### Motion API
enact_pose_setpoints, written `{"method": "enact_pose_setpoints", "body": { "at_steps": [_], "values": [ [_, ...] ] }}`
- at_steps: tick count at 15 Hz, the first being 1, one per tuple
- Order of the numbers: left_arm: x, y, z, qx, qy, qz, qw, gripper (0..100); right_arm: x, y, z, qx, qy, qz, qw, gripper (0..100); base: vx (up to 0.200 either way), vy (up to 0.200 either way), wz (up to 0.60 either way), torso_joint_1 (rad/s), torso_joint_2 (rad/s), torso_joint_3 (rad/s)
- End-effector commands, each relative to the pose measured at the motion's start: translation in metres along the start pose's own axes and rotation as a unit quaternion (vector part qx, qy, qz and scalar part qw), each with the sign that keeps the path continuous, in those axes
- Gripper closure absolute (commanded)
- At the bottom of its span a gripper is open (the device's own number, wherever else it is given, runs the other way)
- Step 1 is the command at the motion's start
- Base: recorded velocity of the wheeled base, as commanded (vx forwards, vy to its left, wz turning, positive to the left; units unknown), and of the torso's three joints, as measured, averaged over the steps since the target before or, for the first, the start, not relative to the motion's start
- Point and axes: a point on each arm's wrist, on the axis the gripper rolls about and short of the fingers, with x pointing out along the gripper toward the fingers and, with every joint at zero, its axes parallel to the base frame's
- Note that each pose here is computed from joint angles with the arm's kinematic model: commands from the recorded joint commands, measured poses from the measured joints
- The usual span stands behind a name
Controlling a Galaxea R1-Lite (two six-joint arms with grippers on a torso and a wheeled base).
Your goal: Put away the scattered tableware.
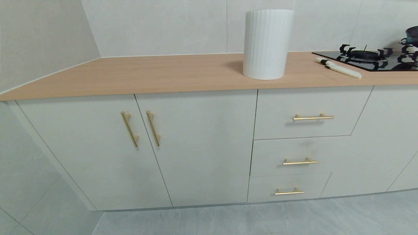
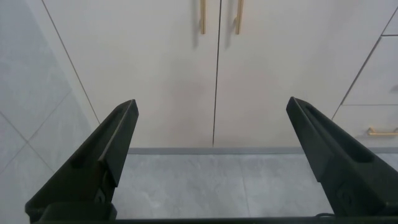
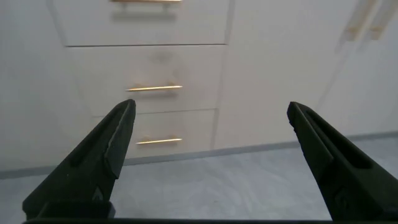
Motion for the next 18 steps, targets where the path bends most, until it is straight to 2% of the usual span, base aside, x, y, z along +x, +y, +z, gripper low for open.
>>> {"method": "enact_pose_setpoints", "body": {
  "at_steps": [1, 2, 3, 6, 17, 18],
  "values": [
    [0.0000, 0.0000, 0.0000, 0.000, 0.000, 0.000, 1.0000, 0, 0.0002, 0.0013, -0.0017, 0.008, 0.001, 0.028, 1.000, 0, 0.000, 0.000, 0.00, 0.000, 0.00, 0.000],
    [0.0000, 0.0000, -0.0002, 0.000, 0.001, 0.000, 1.0000, 0, 0.0003, 0.0033, -0.0084, 0.013, 0.039, 0.064, 0.997, 0, 0.000, 0.000, 0.00, 0.000, 0.00, 0.000],
    [0.0000, 0.0000, 0.0000, 0.000, 0.000, 0.000, 1.0000, 0, 0.0022, 0.0032, -0.0067, 0.016, 0.042, 0.065, 0.997, 0, 0.000, 0.000, 0.00, 0.000, 0.00, 0.000],
    [0.0000, 0.0000, 0.0000, 0.000, 0.000, 0.000, 1.0000, 0, -0.0002, 0.0029, -0.0068, 0.026, 0.025, 0.059, 0.998, 0, 0.000, 0.000, 0.00, 0.000, 0.00, 0.000],
    [0.0000, 0.0000, 0.0000, 0.000, 0.000, 0.000, 1.0000, 0, -0.0002, 0.0029, -0.0068, 0.027, 0.025, 0.059, 0.998, 0, 0.000, 0.000, 0.00, 0.000, 0.00, 0.000],
    [0.0000, 0.0000, -0.0002, 0.000, 0.001, 0.000, 1.0000, 0, -0.0002, 0.0029, -0.0070, 0.027, 0.025, 0.059, 0.998, 0, 0.200, 0.000, 0.00, 0.007, 0.00, -0.002]
  ]
}}
